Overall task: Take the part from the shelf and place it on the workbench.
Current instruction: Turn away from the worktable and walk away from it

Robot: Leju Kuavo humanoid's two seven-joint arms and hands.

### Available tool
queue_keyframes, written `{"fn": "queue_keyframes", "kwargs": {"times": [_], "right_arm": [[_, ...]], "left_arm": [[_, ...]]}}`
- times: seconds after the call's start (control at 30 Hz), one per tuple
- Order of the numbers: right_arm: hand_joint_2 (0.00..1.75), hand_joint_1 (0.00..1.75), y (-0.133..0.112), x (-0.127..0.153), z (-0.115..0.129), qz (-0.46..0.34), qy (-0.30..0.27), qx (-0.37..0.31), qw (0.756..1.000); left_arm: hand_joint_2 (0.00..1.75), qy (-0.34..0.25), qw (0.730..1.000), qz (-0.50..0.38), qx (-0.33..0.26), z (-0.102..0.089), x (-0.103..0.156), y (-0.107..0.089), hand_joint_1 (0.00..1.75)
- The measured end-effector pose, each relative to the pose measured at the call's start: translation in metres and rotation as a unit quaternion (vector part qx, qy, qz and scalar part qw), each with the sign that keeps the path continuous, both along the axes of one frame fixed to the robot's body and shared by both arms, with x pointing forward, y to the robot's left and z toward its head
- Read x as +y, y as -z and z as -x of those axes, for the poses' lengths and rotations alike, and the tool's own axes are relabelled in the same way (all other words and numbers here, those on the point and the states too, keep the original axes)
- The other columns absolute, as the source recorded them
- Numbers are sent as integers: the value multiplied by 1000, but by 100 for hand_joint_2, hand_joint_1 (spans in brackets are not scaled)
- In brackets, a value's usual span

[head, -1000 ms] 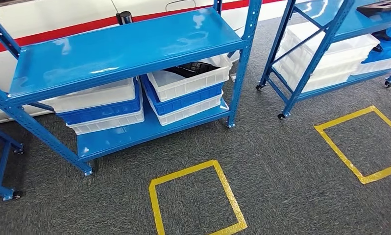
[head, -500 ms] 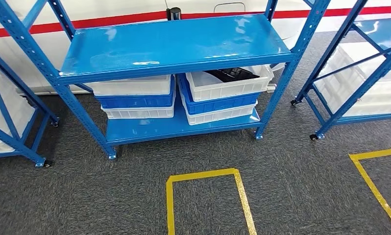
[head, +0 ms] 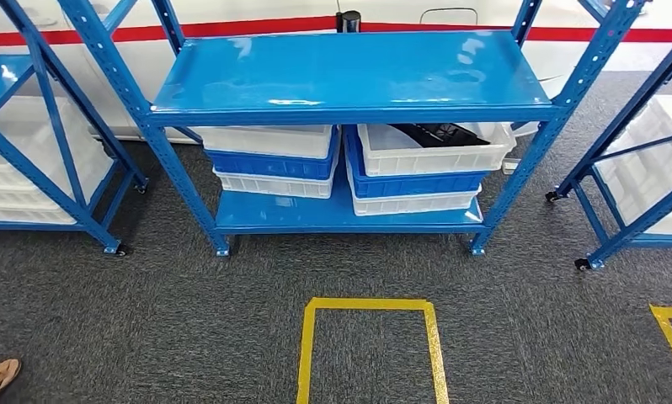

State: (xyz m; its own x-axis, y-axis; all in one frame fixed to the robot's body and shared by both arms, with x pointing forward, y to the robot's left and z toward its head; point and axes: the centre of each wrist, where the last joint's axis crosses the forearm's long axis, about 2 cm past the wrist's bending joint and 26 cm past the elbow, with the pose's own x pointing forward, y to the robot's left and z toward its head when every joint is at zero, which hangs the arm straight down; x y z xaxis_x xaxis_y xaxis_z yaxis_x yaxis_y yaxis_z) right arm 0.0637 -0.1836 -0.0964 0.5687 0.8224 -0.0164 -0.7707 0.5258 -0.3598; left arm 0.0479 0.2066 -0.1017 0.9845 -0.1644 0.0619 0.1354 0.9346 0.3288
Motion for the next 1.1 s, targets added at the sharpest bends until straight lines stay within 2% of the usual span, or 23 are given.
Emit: {"fn": "queue_keyframes", "kwargs": {"times": [0.4, 0.67, 0.8, 1.1], "right_arm": [[0, 0, -1, 2, 0, -3, -4, -8, 1000], [0, 0, -3, 5, -11, 11, 4, -26, 1000], [0, 0, -4, 8, -10, 10, 9, -27, 1000], [0, 0, -5, 12, -10, 6, 15, -27, 1000]], "left_arm": [[0, -18, 1000, 8, -8, 1, -2, 0, 0], [0, -31, 999, 11, -15, 3, 2, 1, 0], [175, -32, 999, 8, -16, 3, 4, 1, 0], [175, -32, 999, 5, -25, 2, 7, 1, 0]]}}
